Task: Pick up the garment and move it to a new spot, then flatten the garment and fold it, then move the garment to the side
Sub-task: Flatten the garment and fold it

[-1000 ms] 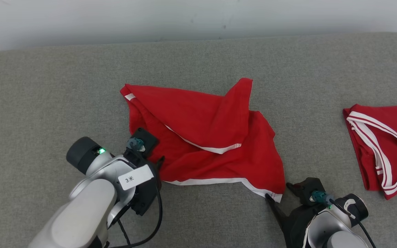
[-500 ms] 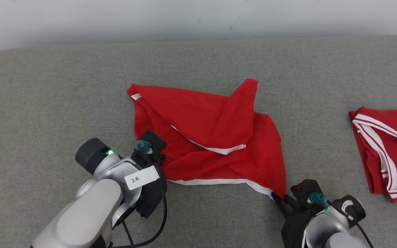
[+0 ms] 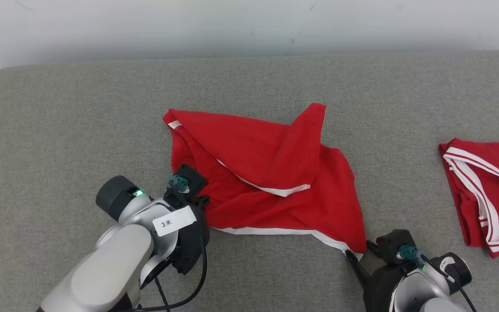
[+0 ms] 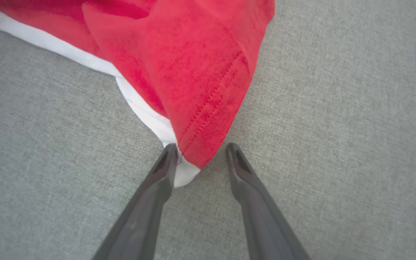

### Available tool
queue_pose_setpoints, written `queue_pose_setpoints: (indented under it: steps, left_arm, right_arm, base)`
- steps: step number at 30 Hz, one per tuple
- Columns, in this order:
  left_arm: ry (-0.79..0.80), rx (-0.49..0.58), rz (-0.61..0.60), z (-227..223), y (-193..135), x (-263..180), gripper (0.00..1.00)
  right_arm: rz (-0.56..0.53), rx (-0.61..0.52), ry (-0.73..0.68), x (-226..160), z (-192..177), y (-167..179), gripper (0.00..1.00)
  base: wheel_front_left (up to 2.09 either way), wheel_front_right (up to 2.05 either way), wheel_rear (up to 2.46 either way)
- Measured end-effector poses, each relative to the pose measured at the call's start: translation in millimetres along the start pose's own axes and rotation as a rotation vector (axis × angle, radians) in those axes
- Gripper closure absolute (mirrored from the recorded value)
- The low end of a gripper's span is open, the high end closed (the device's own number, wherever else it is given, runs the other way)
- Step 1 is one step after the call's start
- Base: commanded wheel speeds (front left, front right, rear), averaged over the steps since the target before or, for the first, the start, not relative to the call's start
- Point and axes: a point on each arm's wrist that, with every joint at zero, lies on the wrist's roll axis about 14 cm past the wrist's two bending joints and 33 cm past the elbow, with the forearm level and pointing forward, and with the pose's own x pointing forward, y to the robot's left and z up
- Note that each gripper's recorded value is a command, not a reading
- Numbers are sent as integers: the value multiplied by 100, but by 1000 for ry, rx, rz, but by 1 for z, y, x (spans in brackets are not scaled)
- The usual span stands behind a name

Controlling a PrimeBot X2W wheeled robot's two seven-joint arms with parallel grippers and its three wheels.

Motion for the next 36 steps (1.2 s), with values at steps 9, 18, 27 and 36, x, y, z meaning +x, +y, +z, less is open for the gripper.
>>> queue_pose_setpoints:
  steps: [9, 18, 27, 36]
  left_arm:
    - [6, -20, -13, -2, -3, -1, 100]
    - [-29, -41, -1, 3, 1, -3, 100]
    - [-231, -123, 81, 55, 28, -23, 100]
    - [-90, -60, 29, 15, 3, -22, 83]
  right_arm:
    - [10, 22, 36, -5, -11, 4, 58]
    - [8, 56, 24, -8, -6, 4, 100]
    - [-58, 232, -250, -30, 60, -27, 100]
    - [-35, 218, -192, -34, 41, -16, 100]
  base:
    - [0, 0, 0]
    - [0, 0, 0]
    - [0, 0, 0]
    - [0, 0, 0]
